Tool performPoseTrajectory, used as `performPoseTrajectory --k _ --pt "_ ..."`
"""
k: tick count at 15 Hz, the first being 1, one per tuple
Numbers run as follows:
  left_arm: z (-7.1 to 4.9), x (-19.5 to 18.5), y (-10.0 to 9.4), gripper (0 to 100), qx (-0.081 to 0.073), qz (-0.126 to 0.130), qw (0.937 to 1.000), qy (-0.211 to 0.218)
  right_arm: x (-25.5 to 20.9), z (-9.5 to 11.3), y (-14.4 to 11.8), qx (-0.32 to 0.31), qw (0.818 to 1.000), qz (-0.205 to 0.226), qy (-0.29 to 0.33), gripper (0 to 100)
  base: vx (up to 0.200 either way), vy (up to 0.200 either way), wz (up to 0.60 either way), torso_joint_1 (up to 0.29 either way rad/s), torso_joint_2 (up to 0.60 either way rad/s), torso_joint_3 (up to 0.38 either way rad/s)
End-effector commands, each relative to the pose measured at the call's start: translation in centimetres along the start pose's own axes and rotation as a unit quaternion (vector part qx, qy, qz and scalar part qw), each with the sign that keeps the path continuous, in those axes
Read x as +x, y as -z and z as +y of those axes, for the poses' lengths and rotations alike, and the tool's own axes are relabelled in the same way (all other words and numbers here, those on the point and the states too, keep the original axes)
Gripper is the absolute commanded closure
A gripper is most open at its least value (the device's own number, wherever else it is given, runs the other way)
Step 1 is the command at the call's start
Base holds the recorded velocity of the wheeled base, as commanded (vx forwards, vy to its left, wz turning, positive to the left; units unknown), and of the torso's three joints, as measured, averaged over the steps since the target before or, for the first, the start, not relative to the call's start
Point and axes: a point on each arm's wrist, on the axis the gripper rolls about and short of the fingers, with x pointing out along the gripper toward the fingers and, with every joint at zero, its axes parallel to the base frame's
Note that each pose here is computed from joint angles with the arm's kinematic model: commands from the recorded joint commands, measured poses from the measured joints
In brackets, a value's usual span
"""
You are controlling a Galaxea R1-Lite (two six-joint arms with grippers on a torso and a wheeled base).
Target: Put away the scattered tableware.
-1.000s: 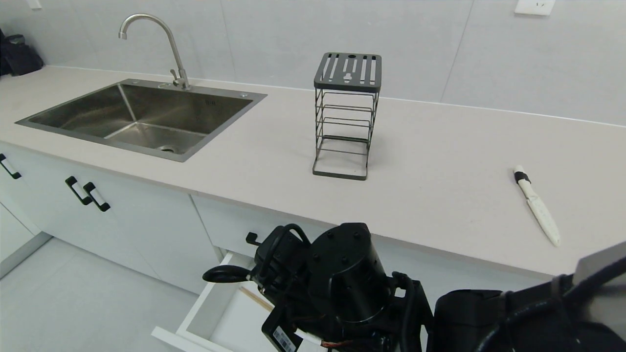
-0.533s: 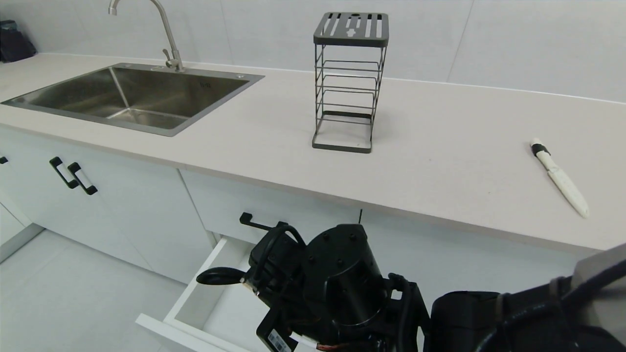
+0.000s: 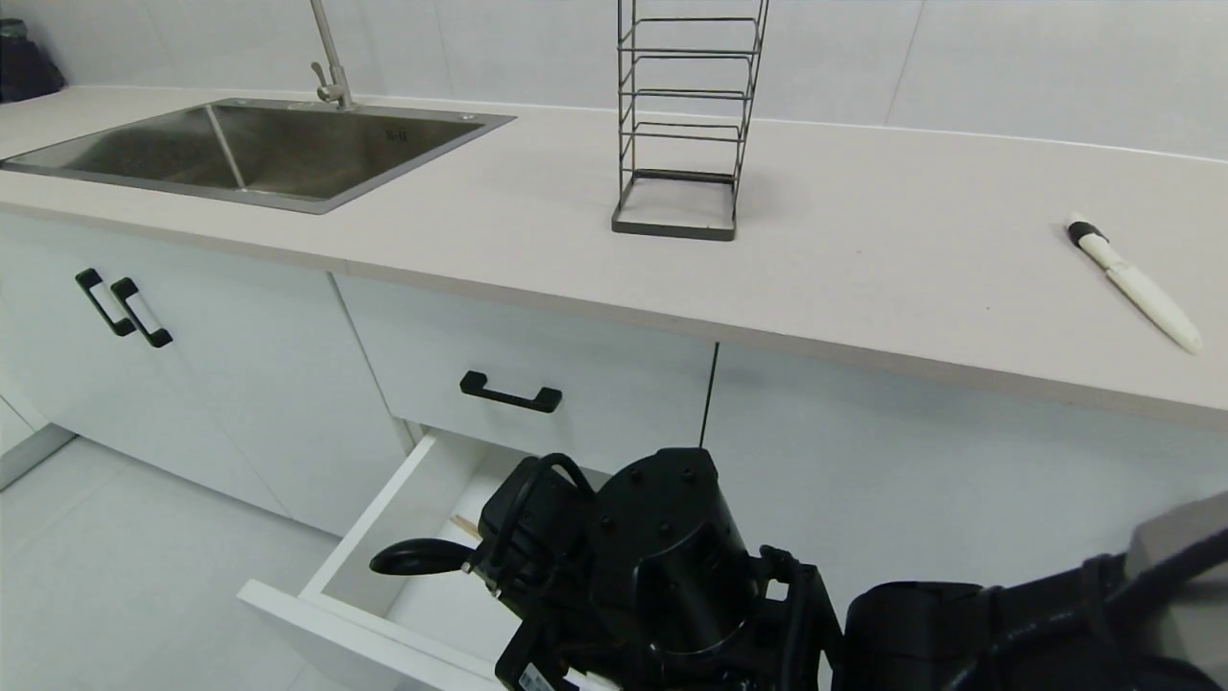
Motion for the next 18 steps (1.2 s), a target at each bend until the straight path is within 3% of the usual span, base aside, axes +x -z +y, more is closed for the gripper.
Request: performPoseTrajectory --k 1,5,8,11,13,17,18 --pt "0.0 0.0 0.0 0 0.000 0.000 1.0000 0.000 -0.1 0.1 0.1 -0.001 1.000 0.001 -0.002 100 0.000 0.000 0.00 -0.261 0.34 0.129" --pt "0.0 0.0 0.0 0 0.000 0.000 1.0000 0.000 -1.4 0.6 -0.4 -0.005 1.000 -0.004 -0.011 100 0.000 0.000 0.00 -0.116 0.28 0.105" --pt "0.0 0.0 0.0 0 0.000 0.000 1.0000 0.000 -1.8 0.9 0.0 -0.009 0.999 0.028 -0.017 100 0.000 0.000 0.00 -0.010 0.14 0.041" --pt "0.0 0.0 0.0 0 0.000 0.000 1.0000 0.000 -1.5 -1.3 -2.4 -0.005 1.000 -0.011 0.015 100 0.000 0.000 0.00 -0.001 0.01 0.019" --pt "0.0 0.0 0.0 0 0.000 0.000 1.0000 0.000 -1.4 -1.8 -3.3 -0.010 1.000 -0.002 0.021 100 0.000 0.000 0.00 0.001 0.00 0.025" --pt "0.0 0.0 0.0 0 0.000 0.000 1.0000 0.000 2.0 -1.3 -5.2 -0.033 0.999 -0.022 0.018 100 0.000 0.000 0.00 0.000 0.00 0.000" --pt "0.0 0.0 0.0 0 0.001 0.000 1.0000 0.000 3.5 -1.1 -5.0 -0.035 0.999 -0.008 0.016 100 0.000 0.000 0.00 0.000 0.00 0.000"
